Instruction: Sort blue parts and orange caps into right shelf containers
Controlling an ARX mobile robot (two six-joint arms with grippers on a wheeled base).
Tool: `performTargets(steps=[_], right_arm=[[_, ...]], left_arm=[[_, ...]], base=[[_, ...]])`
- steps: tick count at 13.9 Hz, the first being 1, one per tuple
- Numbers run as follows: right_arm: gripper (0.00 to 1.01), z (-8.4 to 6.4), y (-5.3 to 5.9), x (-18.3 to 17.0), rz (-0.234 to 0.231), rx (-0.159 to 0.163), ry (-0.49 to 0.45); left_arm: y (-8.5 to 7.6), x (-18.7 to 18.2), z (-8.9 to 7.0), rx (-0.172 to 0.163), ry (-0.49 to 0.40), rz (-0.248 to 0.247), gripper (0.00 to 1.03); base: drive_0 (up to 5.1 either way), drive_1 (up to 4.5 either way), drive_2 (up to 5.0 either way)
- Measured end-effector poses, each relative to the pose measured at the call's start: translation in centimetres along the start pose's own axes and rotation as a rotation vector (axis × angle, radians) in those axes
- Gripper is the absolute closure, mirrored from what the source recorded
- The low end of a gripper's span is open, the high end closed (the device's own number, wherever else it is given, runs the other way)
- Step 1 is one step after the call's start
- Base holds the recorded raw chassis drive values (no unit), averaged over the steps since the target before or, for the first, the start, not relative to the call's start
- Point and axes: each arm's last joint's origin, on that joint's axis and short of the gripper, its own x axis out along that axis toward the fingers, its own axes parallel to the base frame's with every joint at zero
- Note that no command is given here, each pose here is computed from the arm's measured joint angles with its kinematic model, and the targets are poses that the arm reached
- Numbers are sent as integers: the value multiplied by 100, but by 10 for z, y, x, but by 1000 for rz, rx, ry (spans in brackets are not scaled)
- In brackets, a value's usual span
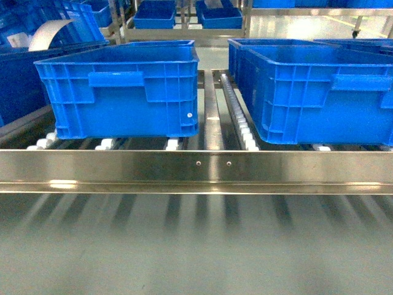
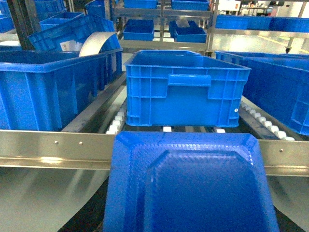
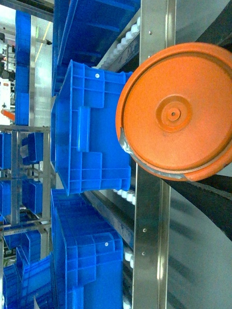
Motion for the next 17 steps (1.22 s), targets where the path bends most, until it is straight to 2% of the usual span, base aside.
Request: performTargets(steps=[12,17], right_arm=[[58,0,0,0,0,0,0],[58,0,0,0,0,0,0]], left_arm=[[0,0,0,0,0,0,62],[0,0,0,0,-1,0,62]], base=[[-2,412,-416],[1,55,-54]])
